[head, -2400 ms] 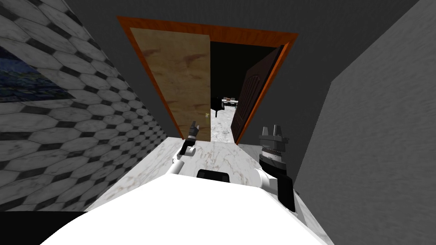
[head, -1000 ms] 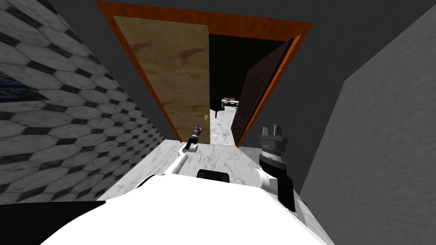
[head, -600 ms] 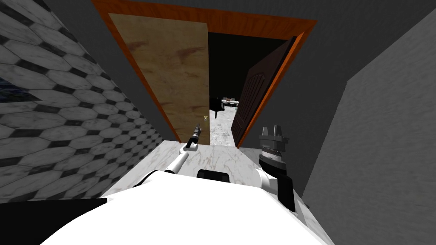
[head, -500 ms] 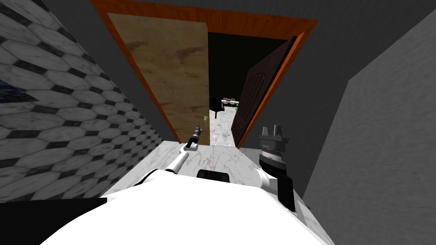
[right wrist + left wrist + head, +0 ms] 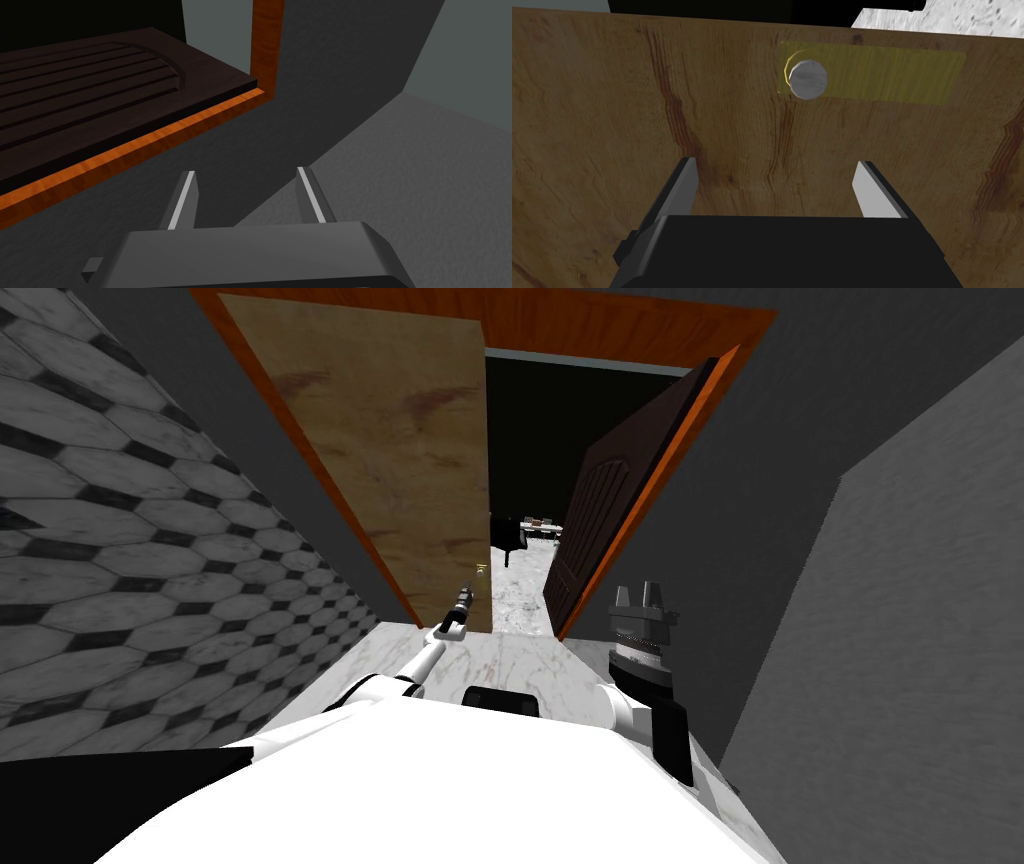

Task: Push the door open

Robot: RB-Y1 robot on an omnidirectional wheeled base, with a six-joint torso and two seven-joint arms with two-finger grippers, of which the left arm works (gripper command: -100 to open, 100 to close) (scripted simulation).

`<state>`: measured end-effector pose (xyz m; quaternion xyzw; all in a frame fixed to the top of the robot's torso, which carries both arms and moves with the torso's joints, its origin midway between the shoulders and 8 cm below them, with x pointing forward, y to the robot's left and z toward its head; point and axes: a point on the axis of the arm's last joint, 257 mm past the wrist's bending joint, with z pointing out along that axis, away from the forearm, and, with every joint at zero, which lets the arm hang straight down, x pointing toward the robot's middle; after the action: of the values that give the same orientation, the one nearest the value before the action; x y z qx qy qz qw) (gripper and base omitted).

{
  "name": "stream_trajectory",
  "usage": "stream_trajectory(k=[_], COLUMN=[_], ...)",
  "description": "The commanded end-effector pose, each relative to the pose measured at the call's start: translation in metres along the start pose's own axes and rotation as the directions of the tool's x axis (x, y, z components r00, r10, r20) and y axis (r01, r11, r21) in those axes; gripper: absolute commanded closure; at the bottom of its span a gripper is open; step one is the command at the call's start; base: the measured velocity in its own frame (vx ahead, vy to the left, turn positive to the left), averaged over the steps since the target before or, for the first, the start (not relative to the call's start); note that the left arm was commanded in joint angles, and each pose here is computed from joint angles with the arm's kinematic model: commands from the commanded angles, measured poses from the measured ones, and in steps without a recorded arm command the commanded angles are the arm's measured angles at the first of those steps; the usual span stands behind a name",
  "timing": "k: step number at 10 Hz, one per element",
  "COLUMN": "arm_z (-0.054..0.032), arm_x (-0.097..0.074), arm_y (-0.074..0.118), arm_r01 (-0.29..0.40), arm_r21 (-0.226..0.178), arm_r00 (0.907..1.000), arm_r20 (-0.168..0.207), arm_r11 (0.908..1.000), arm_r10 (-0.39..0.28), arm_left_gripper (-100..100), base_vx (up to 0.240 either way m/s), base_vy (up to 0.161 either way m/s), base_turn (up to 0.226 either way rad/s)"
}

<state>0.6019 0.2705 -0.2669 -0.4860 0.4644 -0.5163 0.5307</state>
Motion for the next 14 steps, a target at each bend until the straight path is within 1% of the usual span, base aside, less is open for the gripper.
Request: stream_trajectory(k=[1, 5, 6, 7, 10, 12, 14], arm_z=[0.0027, 0.0084, 0.0102, 0.0102, 0.0125, 0.0125, 0.0125], arm_x=[-0.001, -0.003, -0.003, -0.003, -0.004, -0.006, -0.008], arm_y=[0.003, 0.018, 0.024, 0.024, 0.031, 0.030, 0.030], arm_r01=[-0.001, -0.005, -0.007, -0.007, -0.009, -0.009, -0.009], arm_r21=[-0.010, -0.056, -0.074, -0.074, -0.096, -0.093, -0.094], arm_r00=[1.0000, 1.0000, 0.9999, 0.9999, 0.9999, 0.9998, 0.9998], arm_r20=[0.001, 0.007, 0.009, 0.009, 0.012, 0.015, 0.018], arm_r11=[1.0000, 0.9984, 0.9973, 0.9973, 0.9953, 0.9956, 0.9955], arm_r10=[0.001, 0.006, 0.008, 0.008, 0.010, 0.010, 0.010], arm_left_gripper=[-100, -100, -100, -100, -100, -100, -100], base_vx=[0.048, 0.058, 0.093, 0.074, 0.050, 0.069, 0.171], base_vy=[0.010, 0.005, -0.001, 0.001, 0.012, 0.009, 0.020], base_turn=[-0.001, -0.002, -0.004, 0.001, -0.001, -0.014, -0.018])
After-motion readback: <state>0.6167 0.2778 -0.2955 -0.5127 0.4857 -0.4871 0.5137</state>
